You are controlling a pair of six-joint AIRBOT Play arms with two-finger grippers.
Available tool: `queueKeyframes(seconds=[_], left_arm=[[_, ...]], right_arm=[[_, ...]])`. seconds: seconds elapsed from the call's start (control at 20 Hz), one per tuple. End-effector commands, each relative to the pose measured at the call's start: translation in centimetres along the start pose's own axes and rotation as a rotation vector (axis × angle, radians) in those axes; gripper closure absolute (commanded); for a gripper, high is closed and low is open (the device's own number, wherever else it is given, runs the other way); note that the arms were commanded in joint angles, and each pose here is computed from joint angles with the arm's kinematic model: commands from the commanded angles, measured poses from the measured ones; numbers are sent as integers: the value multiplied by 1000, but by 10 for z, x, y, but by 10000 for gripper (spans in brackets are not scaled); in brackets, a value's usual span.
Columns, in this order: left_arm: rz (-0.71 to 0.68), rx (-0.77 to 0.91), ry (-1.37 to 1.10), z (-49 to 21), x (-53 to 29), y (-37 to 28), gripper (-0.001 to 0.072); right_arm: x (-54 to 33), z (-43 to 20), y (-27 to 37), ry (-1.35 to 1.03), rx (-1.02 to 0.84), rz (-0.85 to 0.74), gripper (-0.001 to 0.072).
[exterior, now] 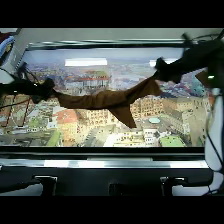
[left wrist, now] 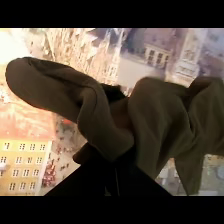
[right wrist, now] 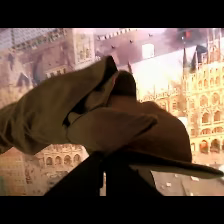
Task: Fold the clothes and pants, and hang the long-sleeved shirts on hangers.
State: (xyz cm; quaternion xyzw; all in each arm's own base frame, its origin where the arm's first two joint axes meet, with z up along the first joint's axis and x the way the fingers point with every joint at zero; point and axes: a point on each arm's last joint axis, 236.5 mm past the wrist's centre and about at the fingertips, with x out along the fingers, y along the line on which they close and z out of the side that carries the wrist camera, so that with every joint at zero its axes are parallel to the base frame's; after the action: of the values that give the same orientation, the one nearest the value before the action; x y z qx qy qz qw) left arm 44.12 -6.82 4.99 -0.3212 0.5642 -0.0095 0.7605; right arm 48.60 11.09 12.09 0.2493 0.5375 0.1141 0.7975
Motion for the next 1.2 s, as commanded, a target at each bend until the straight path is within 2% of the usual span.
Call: queueKeyframes(seconds=[0.0, 0.15, 0.3, 0.35, 0.4, 0.45, 0.7, 0.9, 1.05, 1.1, 1.15], left_arm=[[66, -92, 106, -11, 99, 45, 689], [71, -108, 110, 11, 118, 59, 690], [56, -61, 91, 36, 101, 65, 672], [55, -52, 101, 40, 91, 68, 545], [57, -44, 125, 40, 80, 73, 363], [58, -35, 153, 39, 69, 78, 280], [50, 35, 210, 15, 12, 84, 231], [-76, 82, 246, -35, 6, 24, 231], [-175, 55, 337, -99, 46, -43, 230], [-202, 63, 359, -122, 65, -65, 204], [-219, 75, 376, -145, 85, -85, 107]], right_arm=[[113, -8, -18, 63, 35, -45, 685], [133, 0, -10, 19, 70, -19, 685], [130, -1, -6, 20, 64, -12, 685], [129, -5, -6, 36, 57, -15, 685], [128, -10, -6, 55, 44, -18, 685], [126, -14, -7, 72, 34, -22, 685], [107, -15, 3, 70, -26, -14, 685], [99, -15, 7, 61, -33, -9, 685], [98, -22, 6, 92, -33, -16, 685], [98, -24, 5, 102, -33, -18, 685], [98, -26, 5, 110, -32, -17, 685]])
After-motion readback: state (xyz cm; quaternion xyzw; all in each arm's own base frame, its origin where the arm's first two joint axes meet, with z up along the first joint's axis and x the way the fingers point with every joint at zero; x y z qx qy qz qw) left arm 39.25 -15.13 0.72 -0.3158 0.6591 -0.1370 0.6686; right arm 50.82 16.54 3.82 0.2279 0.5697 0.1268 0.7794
